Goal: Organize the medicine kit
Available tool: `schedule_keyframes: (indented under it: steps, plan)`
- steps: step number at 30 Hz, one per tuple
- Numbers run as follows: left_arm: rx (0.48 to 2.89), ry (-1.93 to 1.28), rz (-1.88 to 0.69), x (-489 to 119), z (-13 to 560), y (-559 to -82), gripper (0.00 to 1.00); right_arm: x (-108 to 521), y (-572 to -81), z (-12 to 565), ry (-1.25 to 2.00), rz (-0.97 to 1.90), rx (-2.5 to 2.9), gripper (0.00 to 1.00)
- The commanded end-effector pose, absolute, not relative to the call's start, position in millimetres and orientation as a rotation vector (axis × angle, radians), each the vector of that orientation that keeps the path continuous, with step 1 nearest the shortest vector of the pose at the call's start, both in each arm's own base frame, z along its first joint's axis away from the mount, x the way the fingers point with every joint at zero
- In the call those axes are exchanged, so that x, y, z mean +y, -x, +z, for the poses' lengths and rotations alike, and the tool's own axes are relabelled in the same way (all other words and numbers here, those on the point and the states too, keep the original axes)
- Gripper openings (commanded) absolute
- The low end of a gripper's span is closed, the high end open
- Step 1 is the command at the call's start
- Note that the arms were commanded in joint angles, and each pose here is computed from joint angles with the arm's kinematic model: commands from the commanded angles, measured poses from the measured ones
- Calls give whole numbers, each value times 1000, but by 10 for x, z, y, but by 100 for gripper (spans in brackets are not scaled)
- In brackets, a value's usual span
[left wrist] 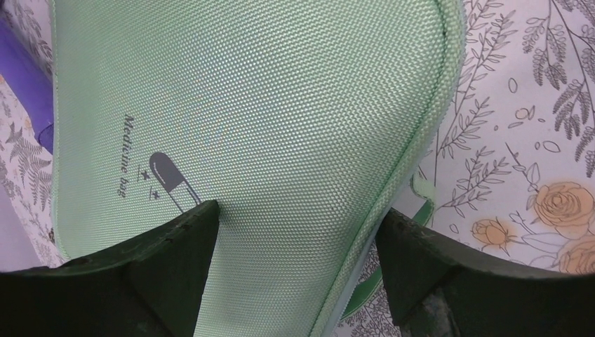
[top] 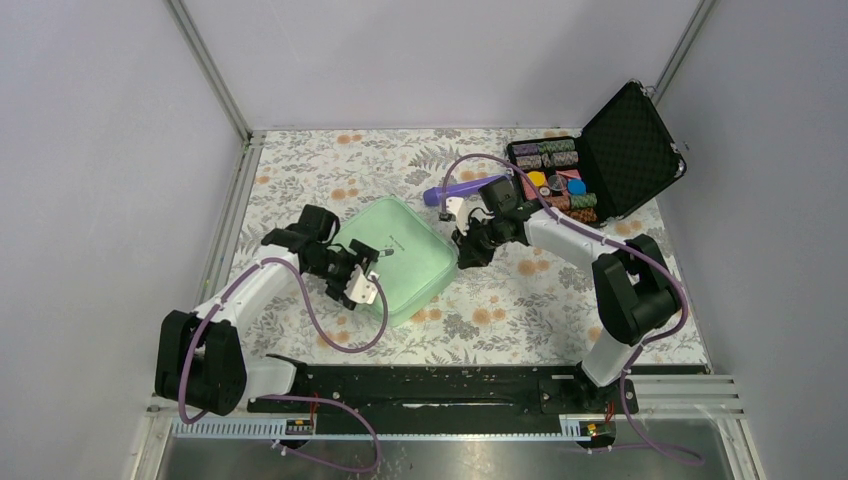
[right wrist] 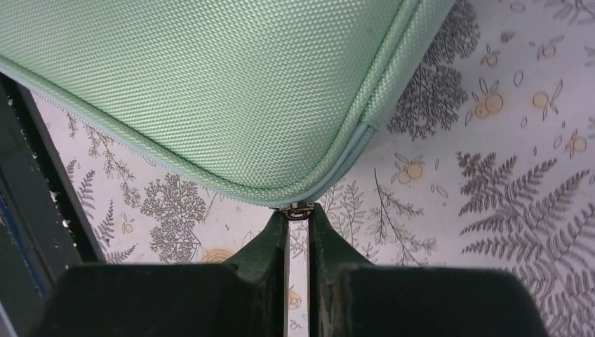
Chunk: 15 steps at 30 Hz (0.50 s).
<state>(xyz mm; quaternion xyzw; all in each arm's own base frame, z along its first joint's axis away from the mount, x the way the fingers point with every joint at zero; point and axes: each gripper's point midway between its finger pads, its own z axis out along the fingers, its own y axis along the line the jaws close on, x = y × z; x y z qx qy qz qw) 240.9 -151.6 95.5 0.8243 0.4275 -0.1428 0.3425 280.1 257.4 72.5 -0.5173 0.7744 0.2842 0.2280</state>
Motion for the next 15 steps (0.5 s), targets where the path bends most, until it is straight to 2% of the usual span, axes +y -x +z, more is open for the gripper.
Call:
schedule_keyframes:
  steps: [1,7,15]
  plan:
    - [1044,-2052,-401,-1733,1036,-2497,78,2593,-2901,1031,1204,722,2280,0]
    - [1077,-1951,-434,-1877,1063,-2523,76,2576,-3210,968,1106,591,2402,0]
    - [1147,-1859,-429,-1962,1148,-2609,74,3063,-3809,980,1263,540,2240,0]
